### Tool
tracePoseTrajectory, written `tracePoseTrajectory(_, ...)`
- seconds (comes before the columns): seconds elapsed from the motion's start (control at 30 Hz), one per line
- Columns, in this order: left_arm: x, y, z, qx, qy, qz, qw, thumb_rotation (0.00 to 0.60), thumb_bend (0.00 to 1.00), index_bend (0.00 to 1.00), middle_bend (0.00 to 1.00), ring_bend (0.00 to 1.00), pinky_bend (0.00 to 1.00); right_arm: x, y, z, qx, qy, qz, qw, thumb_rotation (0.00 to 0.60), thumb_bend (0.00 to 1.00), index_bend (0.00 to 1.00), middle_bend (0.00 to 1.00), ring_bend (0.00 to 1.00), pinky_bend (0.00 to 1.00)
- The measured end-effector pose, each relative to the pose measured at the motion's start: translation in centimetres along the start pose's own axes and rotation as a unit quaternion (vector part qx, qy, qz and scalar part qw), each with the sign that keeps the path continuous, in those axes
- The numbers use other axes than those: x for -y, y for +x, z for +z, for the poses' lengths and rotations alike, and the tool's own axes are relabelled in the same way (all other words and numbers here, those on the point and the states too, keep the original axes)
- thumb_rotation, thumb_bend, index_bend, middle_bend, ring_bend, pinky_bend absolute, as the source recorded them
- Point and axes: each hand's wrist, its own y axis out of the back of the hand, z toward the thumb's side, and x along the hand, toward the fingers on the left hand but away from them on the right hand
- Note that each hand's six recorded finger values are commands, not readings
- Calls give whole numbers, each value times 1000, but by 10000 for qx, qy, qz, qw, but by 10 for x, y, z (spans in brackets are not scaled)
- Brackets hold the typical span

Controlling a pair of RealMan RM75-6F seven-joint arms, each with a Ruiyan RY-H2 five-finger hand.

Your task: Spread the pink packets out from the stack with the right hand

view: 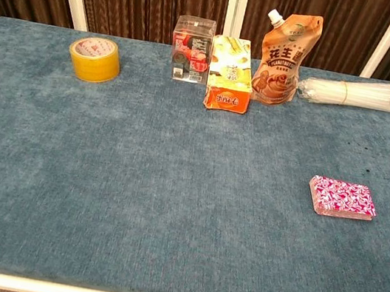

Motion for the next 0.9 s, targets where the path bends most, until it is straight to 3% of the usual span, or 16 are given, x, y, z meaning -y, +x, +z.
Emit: tracePoseTrajectory(0.9,-3,-1,-3,-25,-19,147,9999,600,0,117,90,0,97,-7,-1,1,-70,-57,-60,9999,600,134,0,0,0,0)
